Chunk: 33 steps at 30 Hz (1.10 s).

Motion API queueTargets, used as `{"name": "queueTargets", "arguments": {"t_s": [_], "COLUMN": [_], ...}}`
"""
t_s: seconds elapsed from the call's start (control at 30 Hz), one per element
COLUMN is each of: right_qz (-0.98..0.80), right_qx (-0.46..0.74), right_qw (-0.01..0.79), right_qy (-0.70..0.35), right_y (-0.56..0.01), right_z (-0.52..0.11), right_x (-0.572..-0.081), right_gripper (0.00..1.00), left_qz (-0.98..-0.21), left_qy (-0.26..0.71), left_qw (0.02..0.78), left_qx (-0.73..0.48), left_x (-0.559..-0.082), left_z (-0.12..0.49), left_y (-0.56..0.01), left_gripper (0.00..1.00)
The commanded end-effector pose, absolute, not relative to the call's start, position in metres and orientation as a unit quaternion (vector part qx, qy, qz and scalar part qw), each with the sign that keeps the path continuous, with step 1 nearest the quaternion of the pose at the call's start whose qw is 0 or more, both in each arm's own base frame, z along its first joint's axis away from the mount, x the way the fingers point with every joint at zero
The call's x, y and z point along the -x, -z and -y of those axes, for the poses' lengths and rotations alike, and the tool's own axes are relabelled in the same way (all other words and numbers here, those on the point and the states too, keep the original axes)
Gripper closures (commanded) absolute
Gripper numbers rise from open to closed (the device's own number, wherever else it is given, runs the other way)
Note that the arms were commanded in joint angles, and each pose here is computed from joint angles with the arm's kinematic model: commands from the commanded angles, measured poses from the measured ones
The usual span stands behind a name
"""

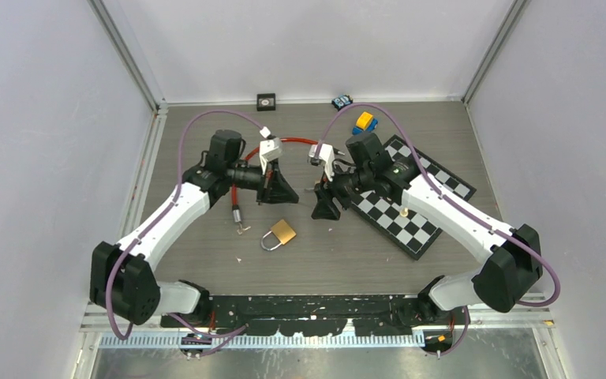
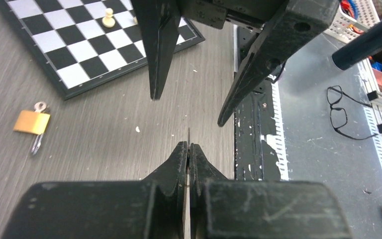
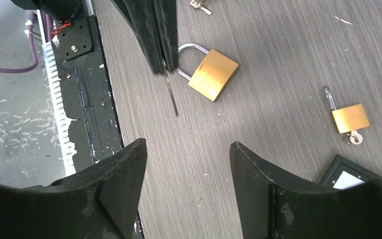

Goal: Unlock with the key

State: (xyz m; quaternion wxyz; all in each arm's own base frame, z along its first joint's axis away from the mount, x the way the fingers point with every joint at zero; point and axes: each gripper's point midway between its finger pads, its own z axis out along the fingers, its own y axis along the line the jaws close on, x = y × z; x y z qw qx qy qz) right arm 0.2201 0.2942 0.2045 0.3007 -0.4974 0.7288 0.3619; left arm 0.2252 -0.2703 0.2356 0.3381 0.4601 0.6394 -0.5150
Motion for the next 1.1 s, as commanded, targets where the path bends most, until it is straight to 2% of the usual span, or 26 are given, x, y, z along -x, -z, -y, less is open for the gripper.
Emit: {"name": "queueTargets", "arguments": {"t_s": [0.0, 0.2, 0.4, 0.7, 1.07], "right_qz": [-0.721, -0.736, -0.755, -0.778, -0.748], "right_qx": [0.487, 0.488, 0.498, 0.528, 0.609], "right_qw": [0.349, 0.323, 0.275, 0.228, 0.209], "right_qy": [-0.348, -0.340, -0.328, -0.252, -0.160], "right_y": [-0.224, -0.203, -0.163, -0.098, -0.055], "right_z": [-0.294, -0.304, -0.330, -0.385, -0.415], "right_x": [-0.233, -0.248, -0.261, -0.267, -0.260], "right_gripper": [0.32, 0.28, 0.26, 0.24, 0.23], "left_qz": [-0.661, -0.716, -0.731, -0.735, -0.728], "left_qy": [0.486, 0.433, 0.405, 0.378, 0.364], "left_qw": [0.354, 0.348, 0.349, 0.338, 0.340], "left_qx": [-0.449, -0.422, -0.424, -0.450, -0.471], "left_x": [-0.227, -0.228, -0.200, -0.148, -0.115], "left_z": [0.245, 0.195, 0.162, 0.147, 0.141], "left_y": [-0.247, -0.247, -0.241, -0.232, -0.238], "left_gripper": [1.00, 1.00, 1.00, 1.00, 1.00]}}
